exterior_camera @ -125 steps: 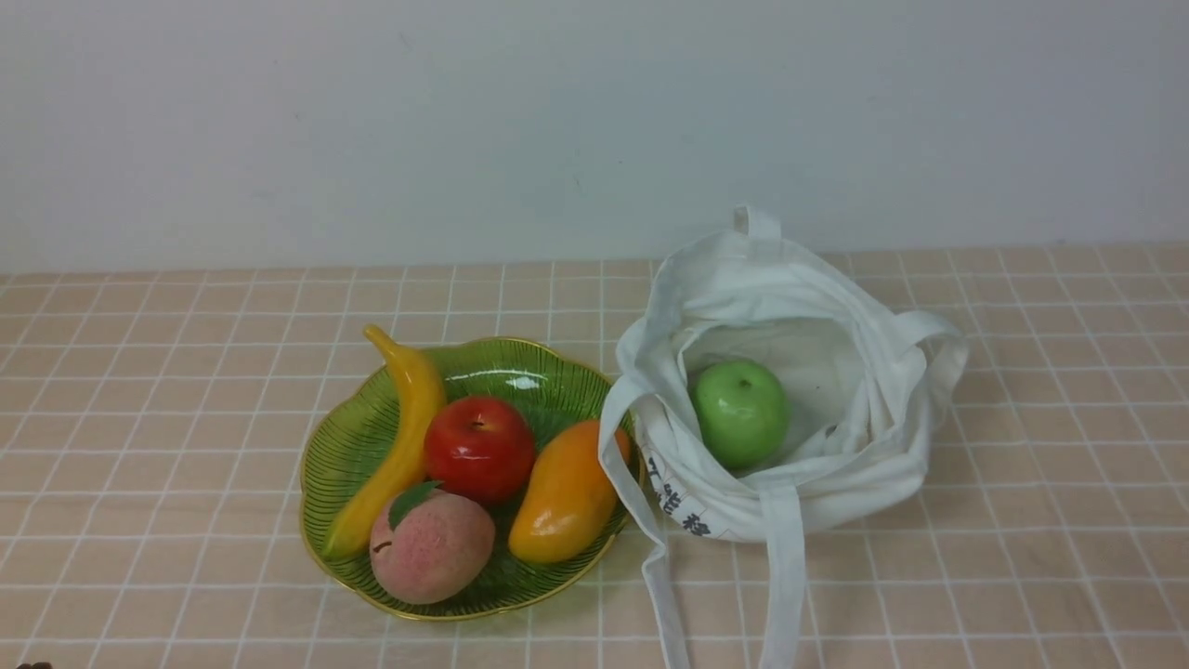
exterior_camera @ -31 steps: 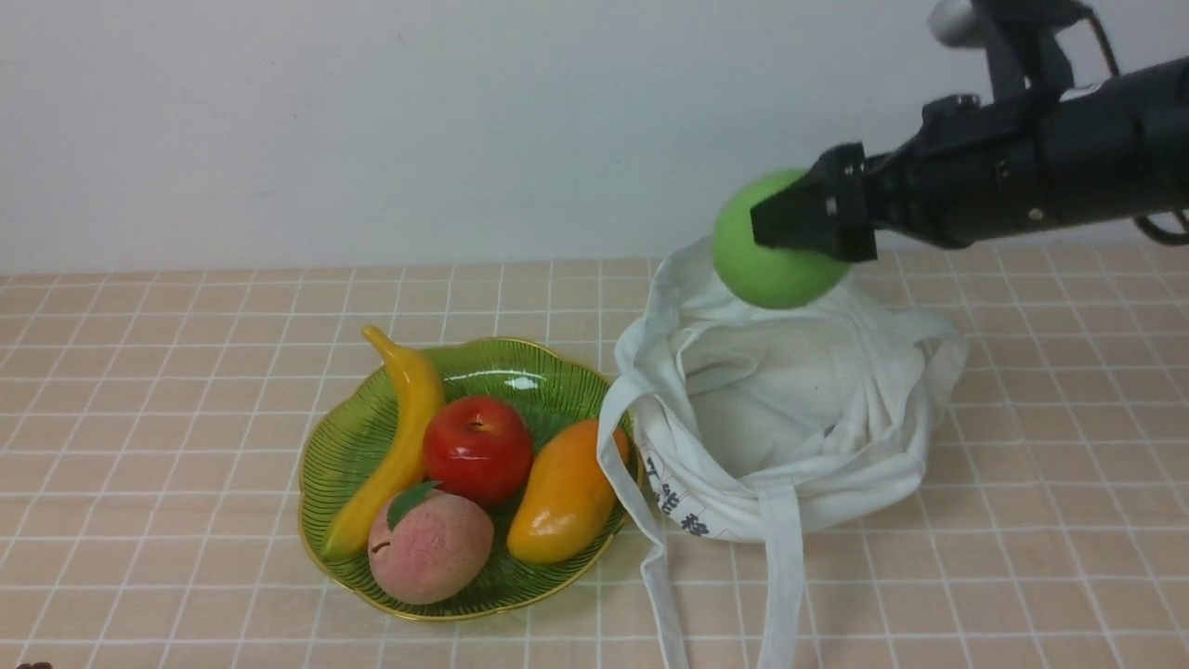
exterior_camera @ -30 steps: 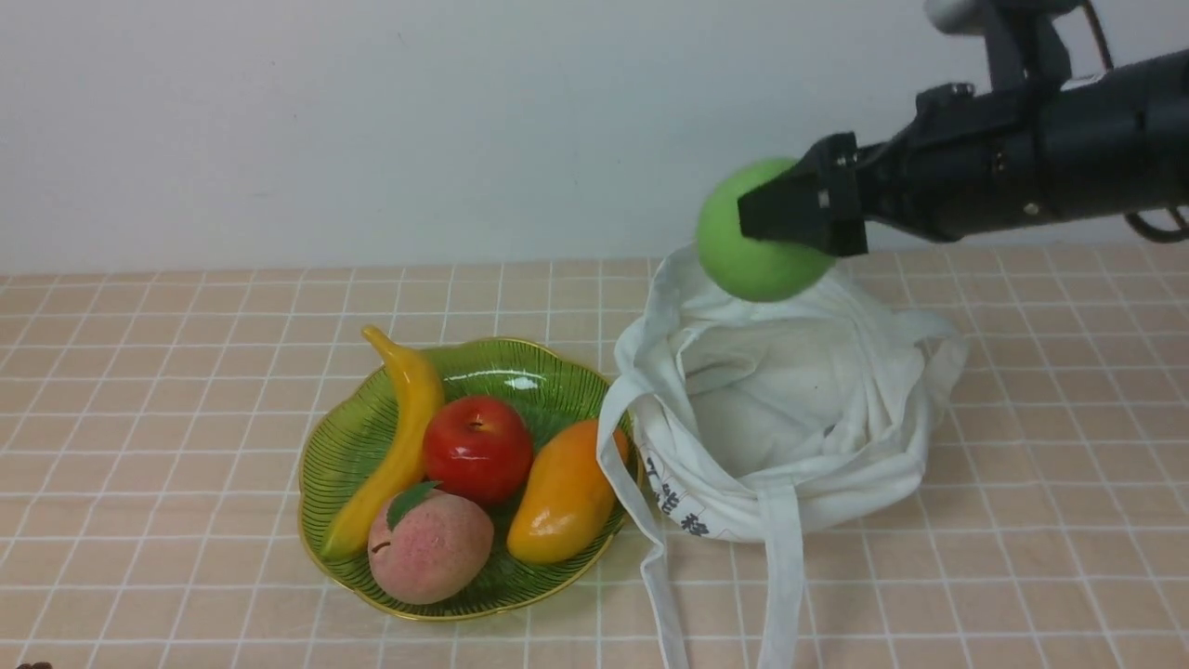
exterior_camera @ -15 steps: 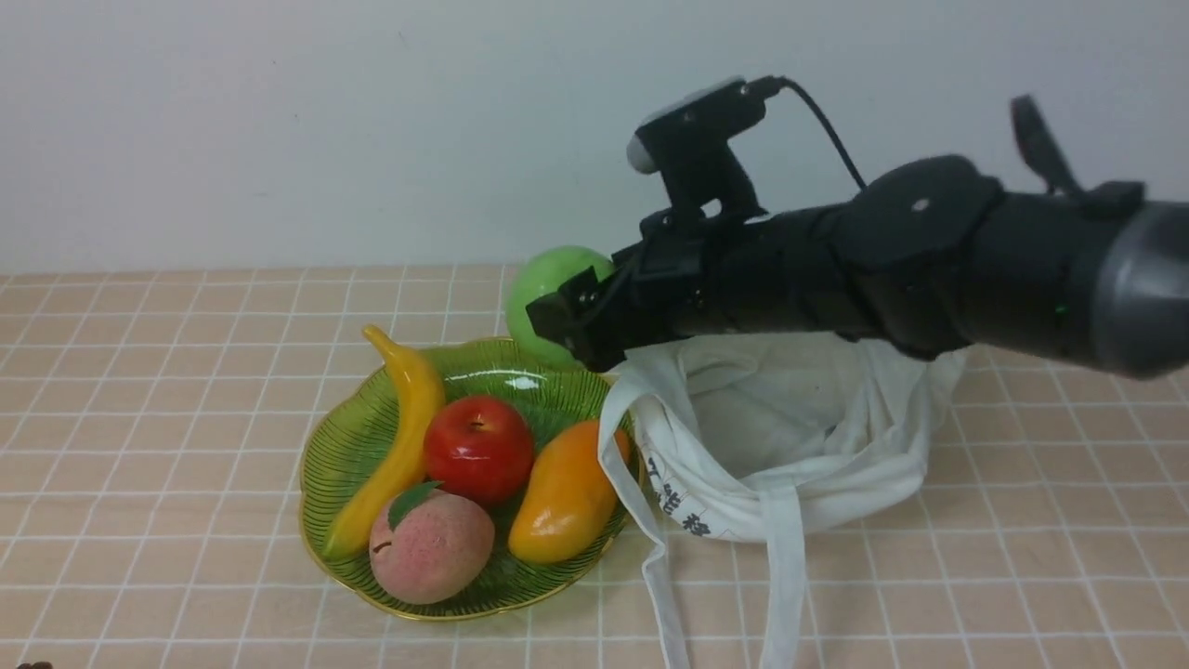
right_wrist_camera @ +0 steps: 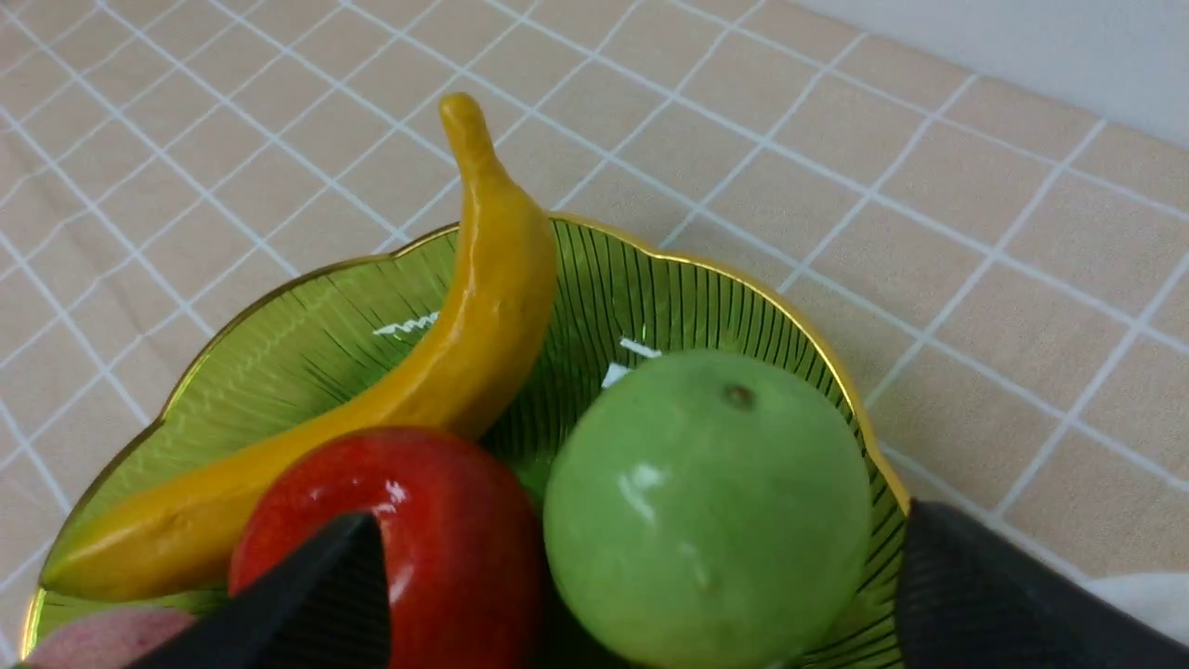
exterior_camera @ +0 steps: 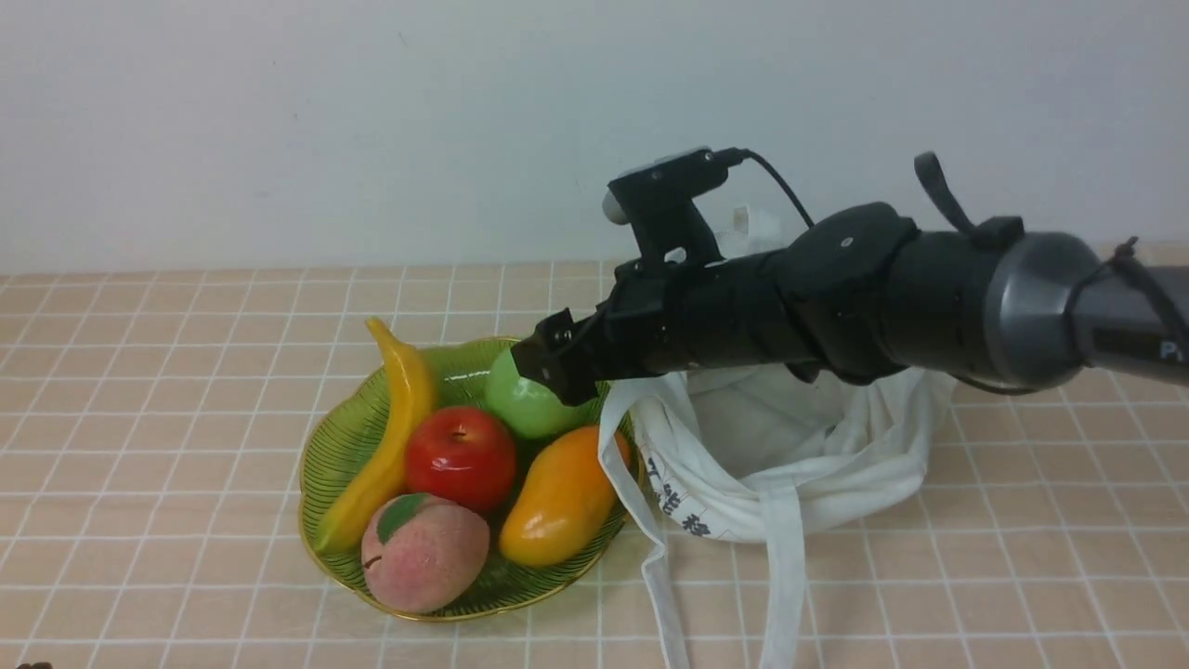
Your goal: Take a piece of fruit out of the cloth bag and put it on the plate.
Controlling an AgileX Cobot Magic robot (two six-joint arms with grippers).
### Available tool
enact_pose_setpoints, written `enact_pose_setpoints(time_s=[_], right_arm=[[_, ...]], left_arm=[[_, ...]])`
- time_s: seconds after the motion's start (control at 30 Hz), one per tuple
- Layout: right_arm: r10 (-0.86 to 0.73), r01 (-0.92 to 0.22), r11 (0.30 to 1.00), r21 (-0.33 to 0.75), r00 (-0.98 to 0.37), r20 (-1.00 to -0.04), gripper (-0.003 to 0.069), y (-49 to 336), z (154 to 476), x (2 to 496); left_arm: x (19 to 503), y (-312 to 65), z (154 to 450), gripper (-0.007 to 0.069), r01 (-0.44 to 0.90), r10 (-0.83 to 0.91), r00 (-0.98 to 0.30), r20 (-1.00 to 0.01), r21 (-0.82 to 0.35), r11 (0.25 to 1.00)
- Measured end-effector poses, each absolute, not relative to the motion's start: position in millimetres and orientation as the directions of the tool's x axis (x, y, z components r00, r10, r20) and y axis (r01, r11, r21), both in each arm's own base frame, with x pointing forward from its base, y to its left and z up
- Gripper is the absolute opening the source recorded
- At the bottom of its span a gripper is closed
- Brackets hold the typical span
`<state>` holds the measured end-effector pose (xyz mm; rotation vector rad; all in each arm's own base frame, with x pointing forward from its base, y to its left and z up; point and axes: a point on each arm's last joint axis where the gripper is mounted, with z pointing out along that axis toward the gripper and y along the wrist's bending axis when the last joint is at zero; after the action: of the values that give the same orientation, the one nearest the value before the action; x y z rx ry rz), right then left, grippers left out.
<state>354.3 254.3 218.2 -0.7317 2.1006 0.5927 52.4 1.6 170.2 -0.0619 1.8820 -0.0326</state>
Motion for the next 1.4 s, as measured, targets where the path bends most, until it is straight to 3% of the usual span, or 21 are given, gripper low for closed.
enact_pose_setpoints(time_s=[0.2,0.33,0.37,0.47,0.5,0.63,0.7,0.73,0.93,1.13,1.23,1.4], right_arm=[[-0.307,-0.7,0.695,0.167,-0.499,-0.81,0.0689,255,221,351],[-0.335,-0.748,0.637,0.186,-0.486,-0.807,0.0629,248,243,341],[-0.333,-0.754,0.628,0.192,-0.483,-0.81,0.061,243,255,337],[-0.33,-0.751,0.619,0.229,-0.513,-0.792,0.0442,211,303,318],[-0.328,-0.753,0.616,0.229,-0.51,-0.795,0.0432,209,306,316],[-0.357,-0.712,0.684,0.161,-0.519,-0.777,0.0183,151,363,282],[-0.361,-0.695,0.706,0.134,-0.517,-0.776,0.011,135,377,270],[-0.358,-0.647,0.758,0.086,-0.522,-0.774,0.0029,109,396,252],[-0.252,-0.472,0.881,0.012,-0.491,-0.834,-0.0013,54,434,182],[-0.21,-0.4,0.914,-0.063,-0.335,-0.918,-0.0014,34,417,102],[-0.096,-0.338,0.939,-0.055,-0.104,-0.99,-0.0014,26,388,53],[0.02,-0.272,0.962,-0.025,0.16,-0.987,-0.0015,18,338,23]], left_arm=[[52,2,170,-0.0008,-0.027,-0.059,-0.306,-0.95,-0.054,0.998],[52,2,170,-0.0008,-0.027,-0.059,-0.306,-0.95,-0.054,0.998],[52,2,170,-0.0008,-0.027,-0.059,-0.306,-0.95,-0.054,0.998],[52,2,170,-0.0008,-0.027,-0.059,-0.306,-0.95,-0.054,0.998],[52,2,170,-0.0008,-0.027,-0.059,-0.306,-0.95,-0.054,0.998],[52,2,170,-0.0008,-0.027,-0.059,-0.306,-0.95,-0.054,0.998],[52,2,170,-0.0008,-0.027,-0.059,-0.306,-0.95,-0.054,0.998],[52,2,170,-0.0008,-0.027,-0.059,-0.306,-0.95,-0.054,0.998],[52,2,170,-0.0008,-0.027,-0.059,-0.306,-0.95,-0.054,0.998],[52,2,170,-0.0008,-0.027,-0.059,-0.306,-0.95,-0.054,0.998],[52,2,170,-0.0008,-0.027,-0.059,-0.306,-0.95,-0.054,0.998],[52,2,170,-0.0008,-0.027,-0.059,-0.306,-0.95,-0.054,0.998]])
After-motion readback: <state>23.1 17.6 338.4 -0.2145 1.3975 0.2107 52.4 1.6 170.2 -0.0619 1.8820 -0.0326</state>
